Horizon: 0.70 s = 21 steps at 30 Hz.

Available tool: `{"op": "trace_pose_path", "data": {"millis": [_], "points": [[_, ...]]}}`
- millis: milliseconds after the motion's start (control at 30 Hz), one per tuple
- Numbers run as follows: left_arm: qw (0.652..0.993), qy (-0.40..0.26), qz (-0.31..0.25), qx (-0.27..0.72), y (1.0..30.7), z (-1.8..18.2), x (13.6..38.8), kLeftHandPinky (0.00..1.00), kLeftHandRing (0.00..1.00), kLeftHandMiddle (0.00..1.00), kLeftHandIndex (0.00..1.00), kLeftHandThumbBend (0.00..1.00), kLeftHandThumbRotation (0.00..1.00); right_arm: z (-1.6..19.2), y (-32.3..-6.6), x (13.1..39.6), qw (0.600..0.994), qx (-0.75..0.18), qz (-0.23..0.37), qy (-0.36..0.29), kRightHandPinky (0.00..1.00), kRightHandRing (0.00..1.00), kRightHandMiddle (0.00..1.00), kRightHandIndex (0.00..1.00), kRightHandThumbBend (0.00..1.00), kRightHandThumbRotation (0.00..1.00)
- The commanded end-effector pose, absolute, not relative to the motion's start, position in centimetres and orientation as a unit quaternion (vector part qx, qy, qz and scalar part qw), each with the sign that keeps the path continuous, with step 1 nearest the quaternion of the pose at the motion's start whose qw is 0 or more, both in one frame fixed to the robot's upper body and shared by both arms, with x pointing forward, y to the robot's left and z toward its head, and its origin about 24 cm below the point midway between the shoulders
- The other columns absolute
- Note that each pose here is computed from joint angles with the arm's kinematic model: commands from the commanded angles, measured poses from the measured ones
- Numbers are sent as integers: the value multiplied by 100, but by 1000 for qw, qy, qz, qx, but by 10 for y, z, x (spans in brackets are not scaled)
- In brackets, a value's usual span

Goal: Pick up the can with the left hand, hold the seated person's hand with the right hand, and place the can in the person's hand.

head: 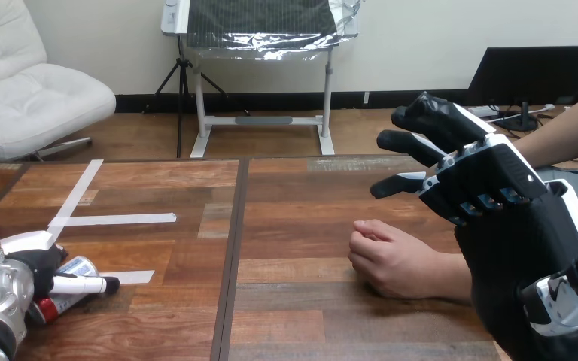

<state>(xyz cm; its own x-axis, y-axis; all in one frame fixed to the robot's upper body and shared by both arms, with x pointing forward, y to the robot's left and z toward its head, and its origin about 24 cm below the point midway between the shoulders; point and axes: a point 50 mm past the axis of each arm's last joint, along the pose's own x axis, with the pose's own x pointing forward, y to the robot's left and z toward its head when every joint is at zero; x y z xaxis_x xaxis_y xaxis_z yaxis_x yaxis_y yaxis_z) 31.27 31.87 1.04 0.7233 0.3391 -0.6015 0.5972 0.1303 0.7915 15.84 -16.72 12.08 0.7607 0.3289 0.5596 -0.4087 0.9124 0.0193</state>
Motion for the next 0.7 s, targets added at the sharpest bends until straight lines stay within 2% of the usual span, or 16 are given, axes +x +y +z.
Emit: {"op": "trace_pose_path", "data": {"millis": [0, 200, 300, 333, 467, 667], "points": [[673, 333, -103, 653, 306, 20, 327, 98, 94, 95, 93, 74, 82, 134, -167, 160, 922, 68, 204, -322, 62, 81, 84, 82, 100, 94], [676, 333, -95, 650, 308, 22, 327, 99, 94, 95, 93, 76, 74, 134, -166, 160, 922, 69, 205, -320, 62, 81, 84, 82, 100, 93], [681, 339, -84, 643, 309, 24, 328, 96, 94, 95, 93, 77, 69, 134, -166, 161, 922, 70, 205, -321, 62, 81, 84, 82, 100, 93], [685, 342, -81, 639, 309, 24, 328, 90, 95, 95, 93, 79, 65, 134, -166, 161, 922, 70, 205, -322, 62, 81, 84, 82, 100, 93], [694, 351, -71, 625, 310, 26, 330, 81, 95, 95, 93, 80, 58, 133, -165, 162, 921, 70, 204, -324, 62, 81, 84, 82, 100, 93], [703, 353, -64, 614, 311, 28, 331, 73, 95, 94, 93, 81, 49, 133, -164, 163, 920, 74, 206, -324, 62, 81, 84, 82, 100, 93]]}}
